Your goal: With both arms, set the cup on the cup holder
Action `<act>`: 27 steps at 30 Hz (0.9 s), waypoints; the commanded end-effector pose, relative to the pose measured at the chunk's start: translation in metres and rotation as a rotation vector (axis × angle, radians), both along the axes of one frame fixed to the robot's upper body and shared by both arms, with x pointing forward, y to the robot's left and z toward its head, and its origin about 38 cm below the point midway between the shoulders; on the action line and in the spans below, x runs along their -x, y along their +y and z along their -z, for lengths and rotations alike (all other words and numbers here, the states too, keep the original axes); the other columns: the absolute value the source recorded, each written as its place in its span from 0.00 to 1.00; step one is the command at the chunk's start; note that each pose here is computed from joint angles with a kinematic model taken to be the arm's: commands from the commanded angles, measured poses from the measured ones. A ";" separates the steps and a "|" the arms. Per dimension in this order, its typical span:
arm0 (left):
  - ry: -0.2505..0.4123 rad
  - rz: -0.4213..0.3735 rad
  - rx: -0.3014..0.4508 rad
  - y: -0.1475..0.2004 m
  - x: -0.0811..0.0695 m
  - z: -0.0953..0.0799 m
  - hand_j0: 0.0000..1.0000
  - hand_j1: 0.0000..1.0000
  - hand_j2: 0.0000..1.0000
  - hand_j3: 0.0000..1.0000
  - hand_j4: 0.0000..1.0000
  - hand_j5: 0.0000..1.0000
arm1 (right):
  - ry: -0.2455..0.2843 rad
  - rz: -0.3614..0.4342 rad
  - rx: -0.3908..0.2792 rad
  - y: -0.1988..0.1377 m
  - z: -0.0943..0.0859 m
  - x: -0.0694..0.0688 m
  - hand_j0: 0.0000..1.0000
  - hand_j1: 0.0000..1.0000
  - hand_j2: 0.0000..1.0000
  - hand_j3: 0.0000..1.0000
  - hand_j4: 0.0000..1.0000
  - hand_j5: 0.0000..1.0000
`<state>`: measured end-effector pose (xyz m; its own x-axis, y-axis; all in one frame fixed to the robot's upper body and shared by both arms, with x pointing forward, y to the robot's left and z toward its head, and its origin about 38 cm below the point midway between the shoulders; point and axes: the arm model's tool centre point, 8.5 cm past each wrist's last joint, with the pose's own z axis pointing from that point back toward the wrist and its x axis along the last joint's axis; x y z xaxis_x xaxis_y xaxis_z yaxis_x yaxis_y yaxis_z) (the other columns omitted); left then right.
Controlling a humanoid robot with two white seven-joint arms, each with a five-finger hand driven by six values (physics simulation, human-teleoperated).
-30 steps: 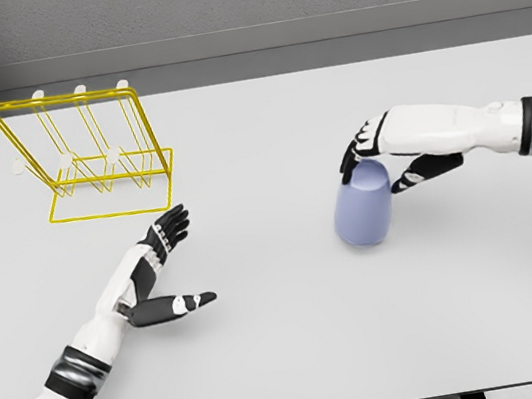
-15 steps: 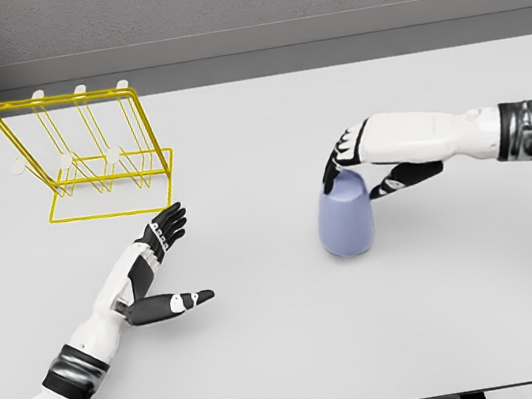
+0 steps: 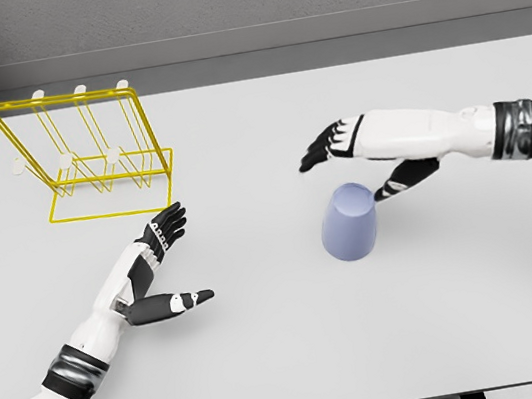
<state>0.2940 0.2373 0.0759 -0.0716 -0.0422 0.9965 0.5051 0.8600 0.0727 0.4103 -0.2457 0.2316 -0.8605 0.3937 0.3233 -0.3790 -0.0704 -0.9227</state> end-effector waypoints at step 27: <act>0.020 0.034 -0.047 -0.121 -0.038 -0.015 1.00 1.00 1.00 1.00 1.00 1.00 | 0.024 0.293 0.067 -0.117 -0.007 -0.007 1.00 1.00 1.00 1.00 1.00 1.00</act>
<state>0.3323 0.1277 0.0932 -0.0708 -0.0562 0.9959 0.5339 0.8412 0.0854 0.4162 -0.3589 0.2395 -0.7092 0.6378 0.3005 -0.4071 -0.0226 -0.9131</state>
